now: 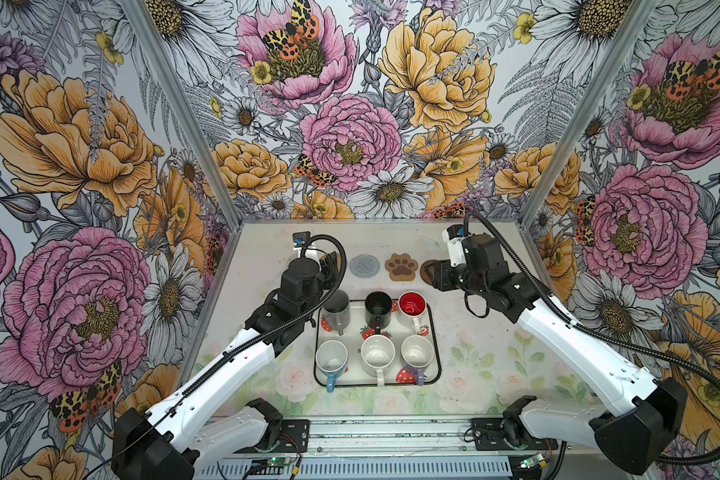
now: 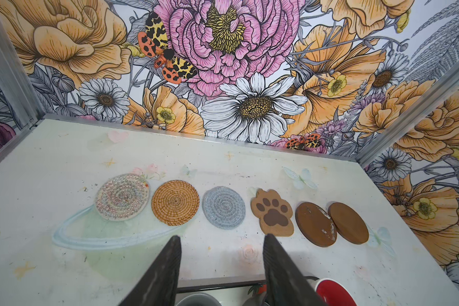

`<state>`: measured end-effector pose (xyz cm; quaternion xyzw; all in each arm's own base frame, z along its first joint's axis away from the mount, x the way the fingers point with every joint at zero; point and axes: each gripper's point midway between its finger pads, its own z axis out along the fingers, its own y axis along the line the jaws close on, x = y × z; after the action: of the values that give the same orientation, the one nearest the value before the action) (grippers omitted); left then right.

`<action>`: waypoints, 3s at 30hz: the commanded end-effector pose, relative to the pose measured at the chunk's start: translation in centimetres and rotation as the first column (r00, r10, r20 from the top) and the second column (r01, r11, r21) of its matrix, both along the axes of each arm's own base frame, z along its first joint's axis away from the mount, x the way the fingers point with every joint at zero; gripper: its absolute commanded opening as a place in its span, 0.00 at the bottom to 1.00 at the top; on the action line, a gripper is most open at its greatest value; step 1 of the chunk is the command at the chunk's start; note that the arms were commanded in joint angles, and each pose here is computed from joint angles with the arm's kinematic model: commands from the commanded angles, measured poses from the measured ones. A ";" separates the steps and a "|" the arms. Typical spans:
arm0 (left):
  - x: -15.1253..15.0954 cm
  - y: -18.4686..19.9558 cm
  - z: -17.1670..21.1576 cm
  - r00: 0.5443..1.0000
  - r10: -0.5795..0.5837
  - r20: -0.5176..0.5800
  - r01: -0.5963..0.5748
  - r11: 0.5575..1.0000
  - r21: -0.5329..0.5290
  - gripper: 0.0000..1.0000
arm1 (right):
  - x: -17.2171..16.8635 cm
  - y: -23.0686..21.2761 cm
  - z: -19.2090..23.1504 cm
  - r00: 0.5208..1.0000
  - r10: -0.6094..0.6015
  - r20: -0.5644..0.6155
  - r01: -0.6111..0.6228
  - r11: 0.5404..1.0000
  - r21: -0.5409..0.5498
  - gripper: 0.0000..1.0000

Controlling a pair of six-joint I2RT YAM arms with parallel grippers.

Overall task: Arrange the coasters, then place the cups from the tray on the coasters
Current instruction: 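Raise the left gripper back while the right gripper moves over the red-lined mug, then lower the right gripper onto the white red-lined mug and grasp its rim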

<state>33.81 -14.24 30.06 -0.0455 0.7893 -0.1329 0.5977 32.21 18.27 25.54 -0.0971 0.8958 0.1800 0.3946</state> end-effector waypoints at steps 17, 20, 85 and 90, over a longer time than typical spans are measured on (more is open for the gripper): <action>0.0 0.8 0.2 0.999 0.039 0.033 -0.040 0.999 0.023 0.57 | -5.6 1.0 -9.1 0.939 0.088 -0.331 -0.115 0.991 -0.063 0.53; 0.0 0.7 0.2 0.999 0.034 0.032 -0.035 0.999 0.023 0.57 | -5.7 0.9 -9.9 0.933 0.080 -0.350 -0.117 0.989 -0.086 0.53; 0.9 1.5 -1.8 0.998 0.064 -0.010 -0.064 0.995 0.071 0.59 | -2.8 3.7 -19.0 0.888 -0.026 -0.458 -0.078 0.975 -0.207 0.32; 1.0 1.5 -1.7 0.998 0.066 -0.008 -0.065 0.995 0.070 0.59 | -2.6 3.7 -19.0 0.890 -0.028 -0.454 -0.078 0.974 -0.214 0.24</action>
<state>34.52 -13.30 28.87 -0.0504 0.7935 -0.1009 0.5980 27.56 21.45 5.36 -0.1147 0.9806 0.1033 0.1207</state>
